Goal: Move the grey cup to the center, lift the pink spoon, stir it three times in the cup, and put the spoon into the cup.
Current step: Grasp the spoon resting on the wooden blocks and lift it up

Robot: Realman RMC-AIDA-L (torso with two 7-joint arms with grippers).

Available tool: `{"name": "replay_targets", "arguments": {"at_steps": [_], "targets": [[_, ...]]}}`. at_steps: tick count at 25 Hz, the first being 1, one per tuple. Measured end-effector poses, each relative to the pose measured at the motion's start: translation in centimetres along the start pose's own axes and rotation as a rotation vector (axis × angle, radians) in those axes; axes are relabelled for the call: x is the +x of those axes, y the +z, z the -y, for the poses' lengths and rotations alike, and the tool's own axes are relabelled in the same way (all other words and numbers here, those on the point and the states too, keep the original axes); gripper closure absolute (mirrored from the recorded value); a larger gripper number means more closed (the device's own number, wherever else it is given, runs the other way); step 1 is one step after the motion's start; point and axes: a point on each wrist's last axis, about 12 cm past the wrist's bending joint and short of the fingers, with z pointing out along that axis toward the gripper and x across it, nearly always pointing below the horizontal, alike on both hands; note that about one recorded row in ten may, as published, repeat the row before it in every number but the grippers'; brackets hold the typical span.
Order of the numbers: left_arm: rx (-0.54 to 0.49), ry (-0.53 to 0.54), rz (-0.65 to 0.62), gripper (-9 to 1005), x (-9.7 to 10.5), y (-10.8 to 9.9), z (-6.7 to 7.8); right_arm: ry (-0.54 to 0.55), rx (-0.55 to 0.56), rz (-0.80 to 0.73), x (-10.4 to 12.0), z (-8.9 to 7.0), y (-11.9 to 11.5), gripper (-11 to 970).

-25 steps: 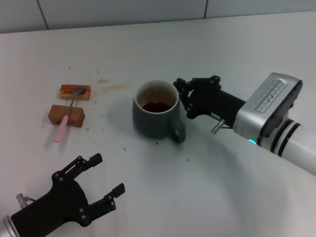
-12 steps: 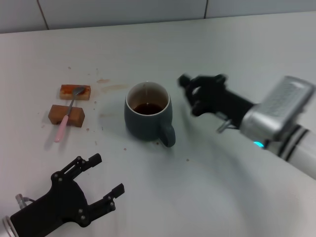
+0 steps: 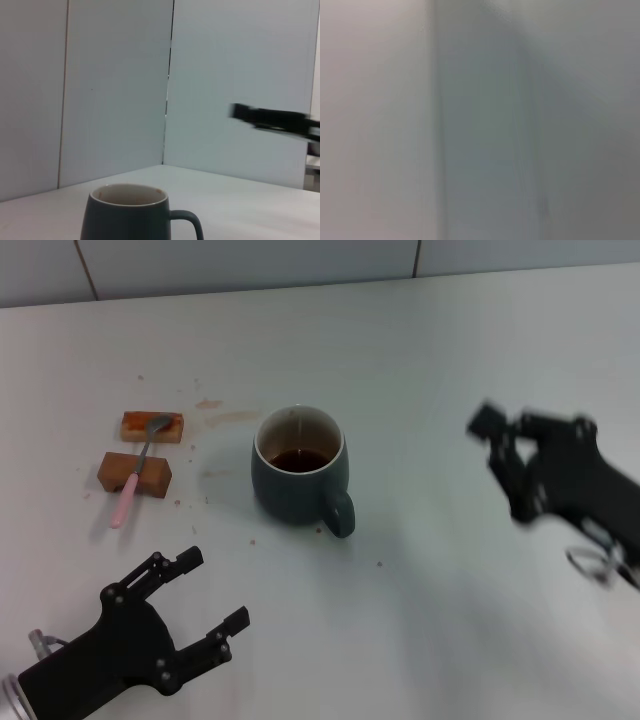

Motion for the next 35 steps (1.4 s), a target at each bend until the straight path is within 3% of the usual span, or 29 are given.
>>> {"name": "replay_targets", "arguments": {"at_steps": [2,7,12,21,32,35], "targets": [[0.001,0.001,0.002,167,0.0,0.1,0.0,0.009,-0.115,-0.047,0.1,-1.3,-1.7,902],[0.002,-0.002,0.003,167,0.1,0.2,0.3,0.025,-0.195,-0.178,1.2,-2.7,-4.0,902],[0.007,-0.006,-0.001,167,0.2,0.1,0.4,0.018,-0.182,-0.27,1.8,-2.4,-5.0,902],[0.005,-0.007,-0.001,168,0.2,0.0,0.5,0.008,-0.25,-0.398,3.0,-2.1,-4.2,881],[-0.001,-0.007,0.0,168,0.2,-0.1,0.4,-0.021,-0.241,-0.401,3.0,-2.0,-4.5,543],[-0.001,-0.007,0.0,168,0.2,-0.1,0.4,-0.025,-0.242,-0.4,3.0,-2.0,-4.5,408]]}}
